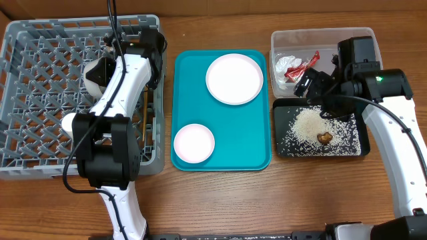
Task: Sort waste into correct bins and load items into the dishwasher
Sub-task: 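Set the pale green bowl into the dish rack with the left gripper, then grasp the pink-white bowl on the teal tray with the left gripper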
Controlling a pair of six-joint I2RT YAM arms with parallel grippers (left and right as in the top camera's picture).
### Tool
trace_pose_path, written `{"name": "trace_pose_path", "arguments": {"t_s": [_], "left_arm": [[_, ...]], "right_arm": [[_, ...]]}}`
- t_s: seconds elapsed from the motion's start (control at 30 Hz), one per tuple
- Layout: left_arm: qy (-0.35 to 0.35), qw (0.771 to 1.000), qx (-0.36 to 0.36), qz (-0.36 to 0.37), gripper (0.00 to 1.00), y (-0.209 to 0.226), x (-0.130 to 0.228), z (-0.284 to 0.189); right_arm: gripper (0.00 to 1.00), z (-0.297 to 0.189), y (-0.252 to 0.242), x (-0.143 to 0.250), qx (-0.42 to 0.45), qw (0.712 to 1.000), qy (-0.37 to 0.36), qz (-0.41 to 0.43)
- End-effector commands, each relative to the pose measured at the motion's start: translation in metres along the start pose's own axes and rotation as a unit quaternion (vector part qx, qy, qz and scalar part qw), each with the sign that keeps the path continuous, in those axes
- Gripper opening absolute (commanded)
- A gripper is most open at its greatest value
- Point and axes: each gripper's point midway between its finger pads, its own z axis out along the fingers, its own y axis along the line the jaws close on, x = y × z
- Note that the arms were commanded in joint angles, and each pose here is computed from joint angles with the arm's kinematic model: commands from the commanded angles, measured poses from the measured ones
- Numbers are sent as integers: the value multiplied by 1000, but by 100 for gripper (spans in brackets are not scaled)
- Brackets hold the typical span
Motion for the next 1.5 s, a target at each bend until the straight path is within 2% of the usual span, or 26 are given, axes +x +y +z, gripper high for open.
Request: {"name": "trace_pose_path", "arguments": {"t_s": [0.0, 0.13, 0.53, 0.7, 0.73, 0.83, 0.9, 0.93, 1.0, 1.03, 1.07, 1.13, 1.17, 1.27, 1.33, 1.47], "left_arm": [[26, 997, 69, 21, 6, -33, 11, -2], [13, 996, 80, 29, 10, -40, 9, -15], [-13, 989, 128, 70, 34, -66, 16, -66], [-1, 983, 177, 56, 57, -61, 17, -82], [1, 979, 197, 49, 57, -56, 15, -90], [-1, 961, 274, 24, 52, -38, 6, -121], [-14, 941, 339, 9, 53, -23, -2, -148], [-25, 923, 383, 2, 59, -16, -6, -166], [-46, 888, 457, -16, 82, -1, -13, -198], [-58, 871, 488, -15, 85, 7, -15, -212], [-71, 855, 514, -11, 82, 15, -15, -224], [-88, 822, 562, -1, 65, 26, -11, -244], [-90, 806, 585, 3, 62, 30, -7, -254], [-66, 772, 631, 26, 62, 31, 12, -271], [-18, 765, 642, 48, 58, 24, 35, -272], [81, 774, 623, 82, 55, -3, 82, -259]], "right_arm": [[100, -4, 3, -1, -5, 1000, -6, -1], [100, -4, 3, -1, -5, 1000, -6, -1], [100, -4, 2, 0, -4, 1000, -4, 0], [100, -4, 2, 1, -2, 1000, -1, 0], [100, -4, 2, 1, -2, 1000, -1, 0], [100, -4, 2, 1, -2, 1000, -1, 0], [100, -4, 2, 1, -2, 1000, -1, 0], [100, -4, 2, 1, -2, 1000, -1, 0], [100, -4, 2, 1, -2, 1000, 0, 0], [100, -4, 2, 1, -2, 1000, 0, 0], [100, -4, 2, 1, -2, 1000, 0, 0], [100, -4, 1, 2, -1, 1000, 1, 1], [100, -4, 1, 2, -1, 1000, 1, 1], [100, -4, 1, 3, 0, 1000, 3, 1], [100, -4, 0, 3, 1, 1000, 4, 1], [100, -4, -1, 6, 4, 1000, 9, 2]]}}
